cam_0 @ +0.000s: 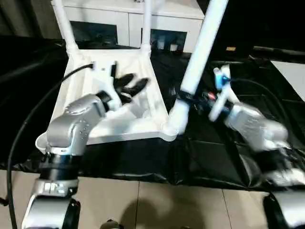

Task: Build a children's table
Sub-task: Insert table leg to table base

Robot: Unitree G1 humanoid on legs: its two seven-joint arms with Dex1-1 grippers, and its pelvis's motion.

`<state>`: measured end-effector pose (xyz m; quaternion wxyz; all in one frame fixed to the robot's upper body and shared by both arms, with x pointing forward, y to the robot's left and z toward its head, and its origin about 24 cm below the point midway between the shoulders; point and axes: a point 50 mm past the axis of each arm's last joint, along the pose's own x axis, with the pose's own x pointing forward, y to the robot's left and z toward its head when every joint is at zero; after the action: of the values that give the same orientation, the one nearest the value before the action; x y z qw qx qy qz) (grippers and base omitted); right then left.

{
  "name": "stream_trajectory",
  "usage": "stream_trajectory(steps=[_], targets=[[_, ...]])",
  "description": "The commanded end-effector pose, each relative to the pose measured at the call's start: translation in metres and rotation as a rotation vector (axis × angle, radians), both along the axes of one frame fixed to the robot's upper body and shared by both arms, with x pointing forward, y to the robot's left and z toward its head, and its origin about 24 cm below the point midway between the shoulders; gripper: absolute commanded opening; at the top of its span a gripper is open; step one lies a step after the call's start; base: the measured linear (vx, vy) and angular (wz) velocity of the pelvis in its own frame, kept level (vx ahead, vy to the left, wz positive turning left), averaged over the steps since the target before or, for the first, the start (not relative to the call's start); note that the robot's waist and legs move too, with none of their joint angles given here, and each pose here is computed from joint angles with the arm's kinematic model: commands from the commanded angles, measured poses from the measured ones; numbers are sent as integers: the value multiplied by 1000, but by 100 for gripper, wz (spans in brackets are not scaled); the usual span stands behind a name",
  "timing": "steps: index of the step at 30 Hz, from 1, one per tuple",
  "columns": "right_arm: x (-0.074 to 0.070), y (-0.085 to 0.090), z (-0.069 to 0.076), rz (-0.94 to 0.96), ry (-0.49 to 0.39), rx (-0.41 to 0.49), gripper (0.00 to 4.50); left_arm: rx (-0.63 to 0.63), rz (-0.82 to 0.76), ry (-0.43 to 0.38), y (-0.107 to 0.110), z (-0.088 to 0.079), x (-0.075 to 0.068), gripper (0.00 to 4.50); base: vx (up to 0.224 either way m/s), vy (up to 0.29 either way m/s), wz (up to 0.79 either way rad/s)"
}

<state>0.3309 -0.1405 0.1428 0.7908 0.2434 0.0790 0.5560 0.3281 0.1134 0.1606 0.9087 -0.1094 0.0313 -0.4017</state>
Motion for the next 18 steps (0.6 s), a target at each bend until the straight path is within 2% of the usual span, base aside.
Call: stream_trajectory(steps=[1, 9, 11, 15, 16, 18], targets=[[-2, -5, 12, 14, -19, 22, 183, -28, -93, 1, -12, 7, -7, 307, 0, 0, 0], [-9, -8, 11, 29, 39, -25, 183, -143, -200, 47, -22, 20, -13, 307, 0, 0, 0], [-10, -8, 12, 29, 45, -27, 183, -178, -232, 57, -22, 23, -16, 334, 0, 0, 0], [-12, -8, 12, 34, 50, -41, 183, -216, -211, 78, -17, 25, -14, 353, 0, 0, 0], [-12, -8, 12, 35, 51, -47, 183, -234, -205, 77, -15, 27, -14, 378, 0, 0, 0], [-13, -8, 11, 35, 53, -49, 183, -280, -203, 83, -13, 31, -12, 382, 0, 0, 0]])
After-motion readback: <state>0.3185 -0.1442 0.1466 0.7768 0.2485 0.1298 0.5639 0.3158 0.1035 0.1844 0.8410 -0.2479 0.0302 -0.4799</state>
